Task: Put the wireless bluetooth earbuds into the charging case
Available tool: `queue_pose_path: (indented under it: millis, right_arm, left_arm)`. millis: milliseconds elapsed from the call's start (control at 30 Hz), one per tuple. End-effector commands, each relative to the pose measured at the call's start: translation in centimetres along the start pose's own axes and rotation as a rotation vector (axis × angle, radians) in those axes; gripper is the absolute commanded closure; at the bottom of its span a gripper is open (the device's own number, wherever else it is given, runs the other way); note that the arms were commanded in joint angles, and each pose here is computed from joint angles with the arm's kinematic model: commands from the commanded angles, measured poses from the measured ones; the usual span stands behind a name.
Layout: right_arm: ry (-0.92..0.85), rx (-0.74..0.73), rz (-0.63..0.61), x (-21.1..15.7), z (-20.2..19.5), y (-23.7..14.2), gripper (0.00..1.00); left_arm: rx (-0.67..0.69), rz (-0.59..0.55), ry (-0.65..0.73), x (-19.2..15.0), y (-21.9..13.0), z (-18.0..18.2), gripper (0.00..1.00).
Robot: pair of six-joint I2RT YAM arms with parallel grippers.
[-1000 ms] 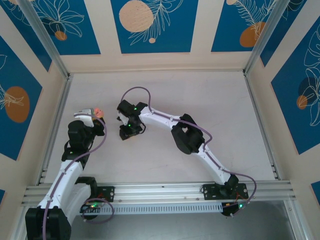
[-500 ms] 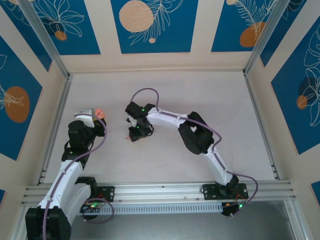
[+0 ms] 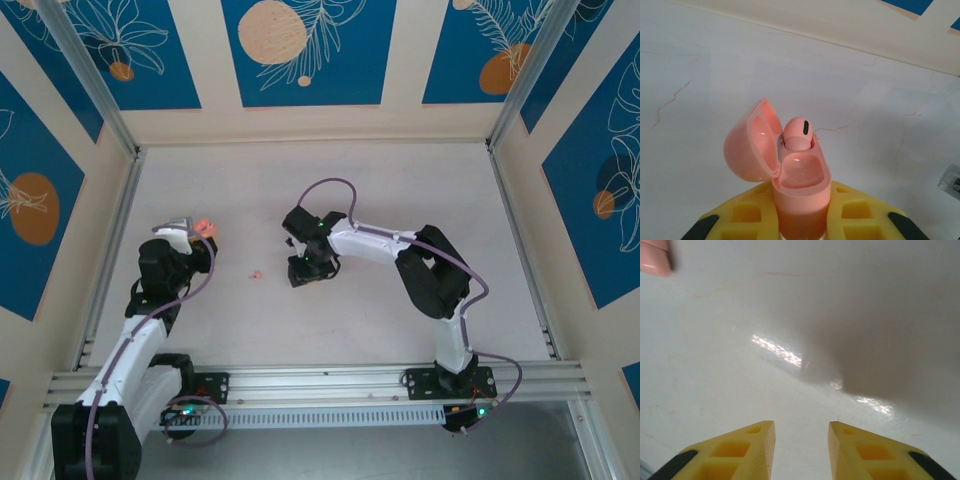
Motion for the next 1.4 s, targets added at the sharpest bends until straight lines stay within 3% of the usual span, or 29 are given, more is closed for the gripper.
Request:
queue_pose_path:
  millis: [0,233,533,1367]
  right_arm:
    - [0.002,0.034,-0.082,2.3,1.3,-1.9,0.64]
    - [0.06,0.134,-0.129,6.5,4.8,-2.3,0.61]
    - [0.067,0.16,-0.057,8.7,6.0,1.2,0.54]
    - [0.008,0.114,0.065,8.1,6.1,7.1,0.59]
  left_arm:
    - [-0.023,-0.033,-0.016,0.7,-0.1,-0.2,0.87]
    - [-0.003,-0.041,-0.018,0.8,-0.1,0.1,0.86]
    - [0.003,-0.038,0.009,1.0,-0.2,0.0,0.85]
    - [0.009,-0.037,0.014,1.0,0.0,0.2,0.85]
Point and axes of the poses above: each hand's point on the last joint's axis, 136 mm out from that joint toward the fingers, its own y axis out along the fingers, its own z axis along the line the jaws close on, x = y × z, the point moved 2 cm from there along -y, back along the fingers, and after that the axes turned 13 degrees about -y, right-handed, at the moved point
